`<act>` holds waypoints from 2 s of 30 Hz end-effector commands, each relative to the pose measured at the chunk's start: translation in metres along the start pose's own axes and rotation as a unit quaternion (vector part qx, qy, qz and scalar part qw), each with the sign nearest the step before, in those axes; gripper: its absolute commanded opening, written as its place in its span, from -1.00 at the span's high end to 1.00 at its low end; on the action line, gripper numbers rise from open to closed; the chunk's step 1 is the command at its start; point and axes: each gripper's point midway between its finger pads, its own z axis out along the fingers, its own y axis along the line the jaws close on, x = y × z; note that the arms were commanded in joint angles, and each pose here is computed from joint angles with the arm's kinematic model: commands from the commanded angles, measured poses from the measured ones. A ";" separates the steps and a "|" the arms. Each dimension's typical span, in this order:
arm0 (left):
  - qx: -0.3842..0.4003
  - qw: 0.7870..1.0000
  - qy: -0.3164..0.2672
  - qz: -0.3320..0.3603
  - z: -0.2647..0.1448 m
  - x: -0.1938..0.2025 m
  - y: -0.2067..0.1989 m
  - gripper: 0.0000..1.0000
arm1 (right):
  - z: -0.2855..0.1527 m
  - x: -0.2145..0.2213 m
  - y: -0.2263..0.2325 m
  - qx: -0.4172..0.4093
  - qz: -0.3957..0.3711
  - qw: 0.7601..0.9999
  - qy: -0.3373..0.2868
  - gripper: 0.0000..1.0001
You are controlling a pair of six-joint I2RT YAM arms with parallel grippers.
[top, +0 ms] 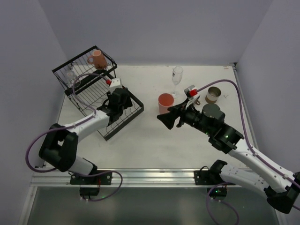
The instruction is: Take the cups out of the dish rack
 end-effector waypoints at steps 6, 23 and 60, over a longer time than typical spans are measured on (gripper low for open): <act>-0.058 0.998 -0.036 -0.007 0.040 -0.017 0.004 -0.09 | -0.005 -0.015 0.010 -0.021 0.001 0.999 -0.029 -0.54; -0.072 0.997 -0.016 0.012 0.072 0.005 0.021 0.03 | 0.010 -0.004 0.008 -0.023 0.002 1.000 -0.003 -0.54; 0.123 0.984 -0.117 -0.045 -0.044 -0.074 -0.022 1.00 | 0.034 0.009 0.031 -0.094 0.114 0.989 -0.001 -0.52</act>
